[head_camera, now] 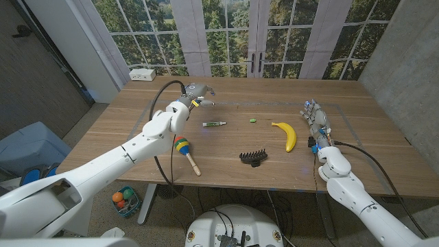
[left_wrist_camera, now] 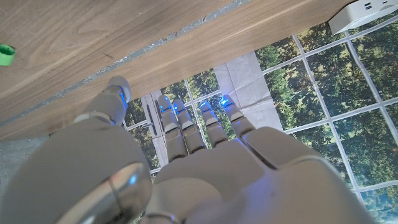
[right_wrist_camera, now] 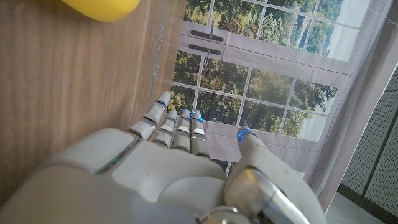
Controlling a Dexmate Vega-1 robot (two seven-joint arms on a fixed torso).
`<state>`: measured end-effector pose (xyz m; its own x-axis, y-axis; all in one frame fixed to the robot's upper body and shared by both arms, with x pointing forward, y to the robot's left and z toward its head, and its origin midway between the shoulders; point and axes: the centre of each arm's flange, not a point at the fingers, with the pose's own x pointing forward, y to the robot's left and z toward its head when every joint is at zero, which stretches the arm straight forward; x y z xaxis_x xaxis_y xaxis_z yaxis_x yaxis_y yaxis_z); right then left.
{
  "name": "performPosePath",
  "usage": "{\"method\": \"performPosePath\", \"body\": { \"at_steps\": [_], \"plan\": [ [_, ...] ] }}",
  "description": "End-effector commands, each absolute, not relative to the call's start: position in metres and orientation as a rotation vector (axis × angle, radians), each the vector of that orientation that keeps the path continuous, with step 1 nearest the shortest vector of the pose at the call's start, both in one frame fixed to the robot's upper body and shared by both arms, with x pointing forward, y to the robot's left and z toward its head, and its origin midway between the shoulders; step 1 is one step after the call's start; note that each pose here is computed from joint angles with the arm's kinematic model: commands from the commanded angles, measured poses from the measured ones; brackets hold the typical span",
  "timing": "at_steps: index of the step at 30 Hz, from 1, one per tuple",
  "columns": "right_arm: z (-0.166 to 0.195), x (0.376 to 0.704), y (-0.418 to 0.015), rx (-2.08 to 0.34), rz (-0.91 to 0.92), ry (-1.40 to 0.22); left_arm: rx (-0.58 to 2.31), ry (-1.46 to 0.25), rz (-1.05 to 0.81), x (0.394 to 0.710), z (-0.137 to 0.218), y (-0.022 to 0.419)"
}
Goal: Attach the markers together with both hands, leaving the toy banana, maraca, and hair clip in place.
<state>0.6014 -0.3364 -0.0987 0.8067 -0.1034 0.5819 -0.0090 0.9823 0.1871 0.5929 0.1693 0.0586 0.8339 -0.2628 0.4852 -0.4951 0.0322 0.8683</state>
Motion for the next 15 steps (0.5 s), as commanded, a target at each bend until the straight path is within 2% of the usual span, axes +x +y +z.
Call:
{"method": "performPosePath", "body": {
  "at_steps": [1, 15],
  "plan": [
    [-0.1014, 0.6011, -0.3376, 0.199, -0.056, -0.633, 1.622, -0.577, 0.201, 0.5943, 0.0557, 0.1629],
    [-0.1054, 0.5995, -0.3393, 0.207, -0.059, -0.634, 1.662, -0.521, 0.179, 0.5956, 0.0505, 0.1589]
  ]
}}
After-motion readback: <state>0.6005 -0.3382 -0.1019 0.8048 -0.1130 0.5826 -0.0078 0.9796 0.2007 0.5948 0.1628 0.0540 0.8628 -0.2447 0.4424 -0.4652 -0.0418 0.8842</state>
